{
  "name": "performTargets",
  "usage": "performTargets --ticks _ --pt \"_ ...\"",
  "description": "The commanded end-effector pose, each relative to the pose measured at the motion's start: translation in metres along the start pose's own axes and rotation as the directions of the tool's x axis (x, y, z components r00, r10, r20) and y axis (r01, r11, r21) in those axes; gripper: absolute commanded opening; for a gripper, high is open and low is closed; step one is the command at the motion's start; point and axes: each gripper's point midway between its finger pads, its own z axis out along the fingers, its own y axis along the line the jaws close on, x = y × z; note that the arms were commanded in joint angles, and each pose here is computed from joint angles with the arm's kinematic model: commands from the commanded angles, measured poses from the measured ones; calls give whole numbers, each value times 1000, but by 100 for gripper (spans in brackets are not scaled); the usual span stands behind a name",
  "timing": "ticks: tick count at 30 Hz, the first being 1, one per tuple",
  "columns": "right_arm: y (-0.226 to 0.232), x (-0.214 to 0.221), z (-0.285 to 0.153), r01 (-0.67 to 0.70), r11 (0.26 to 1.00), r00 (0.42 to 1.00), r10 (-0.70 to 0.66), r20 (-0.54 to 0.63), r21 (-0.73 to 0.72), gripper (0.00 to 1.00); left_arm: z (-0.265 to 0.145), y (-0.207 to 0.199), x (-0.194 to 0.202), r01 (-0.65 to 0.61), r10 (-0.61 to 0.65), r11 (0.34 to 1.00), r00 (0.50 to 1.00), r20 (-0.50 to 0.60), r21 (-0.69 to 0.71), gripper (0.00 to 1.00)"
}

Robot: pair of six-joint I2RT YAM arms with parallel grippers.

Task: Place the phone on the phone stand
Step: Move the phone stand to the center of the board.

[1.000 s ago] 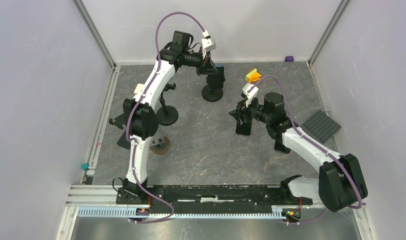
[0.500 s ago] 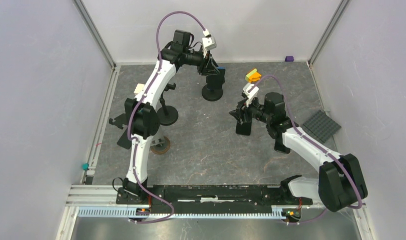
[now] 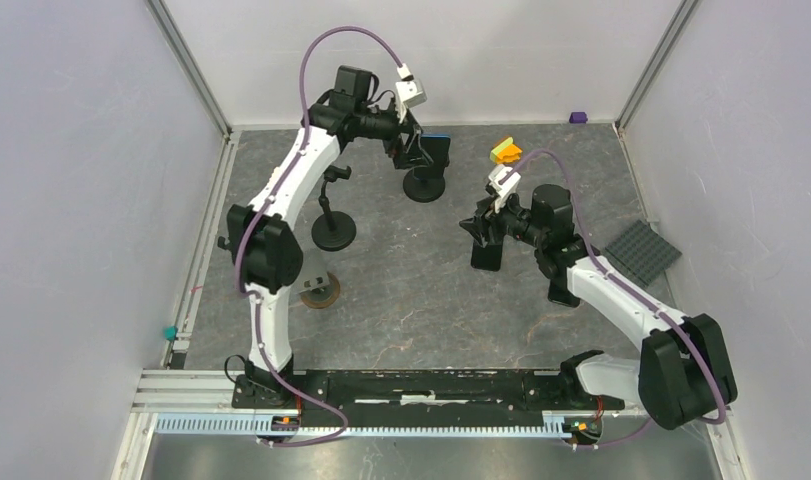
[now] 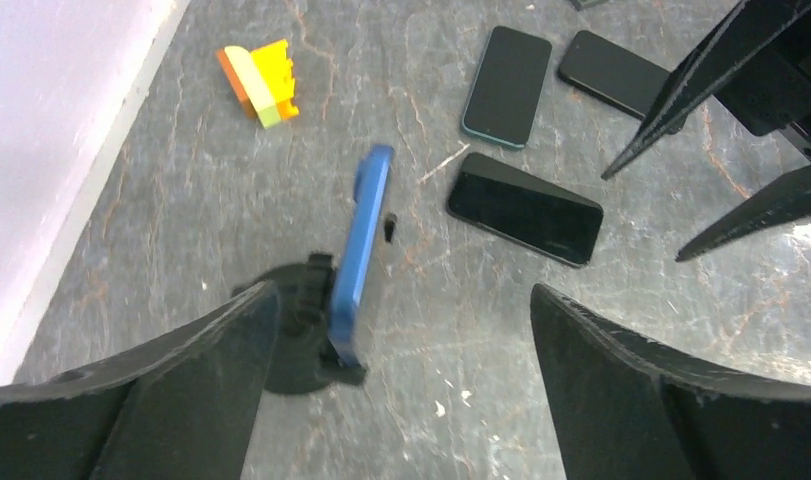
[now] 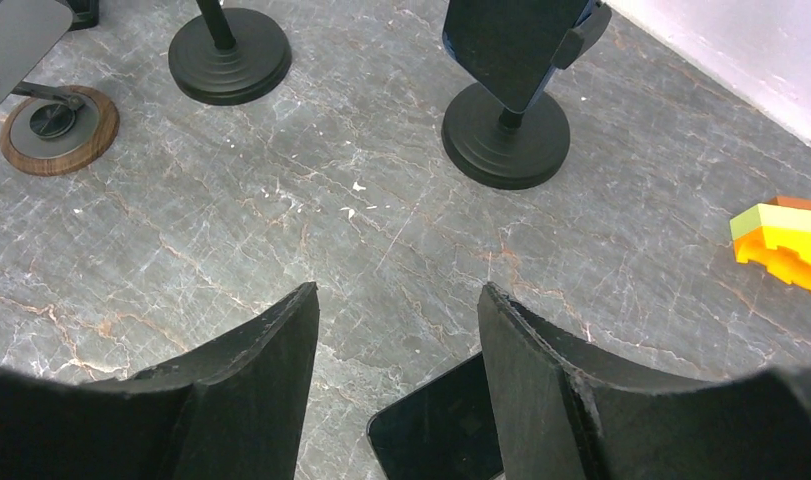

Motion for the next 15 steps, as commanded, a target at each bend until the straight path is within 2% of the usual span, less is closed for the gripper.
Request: performTargets --ticks 1,7,10,15 --pt "-2 -30 -8 33 999 997 -34 70 15 65 -46 -13 -47 -40 48 986 998 47 -159 100" --pt "-10 -23 -16 36 997 999 -36 0 63 74 -106 -19 -39 39 -37 910 999 15 -412 100" --pt "-17 -14 -21 56 992 998 -51 -45 112 92 -126 -32 -19 83 -95 880 996 -2 -468 100" --pt "-19 -1 -26 68 990 994 -56 -94 126 97 -151 -48 26 162 -217 783 976 -20 -601 100"
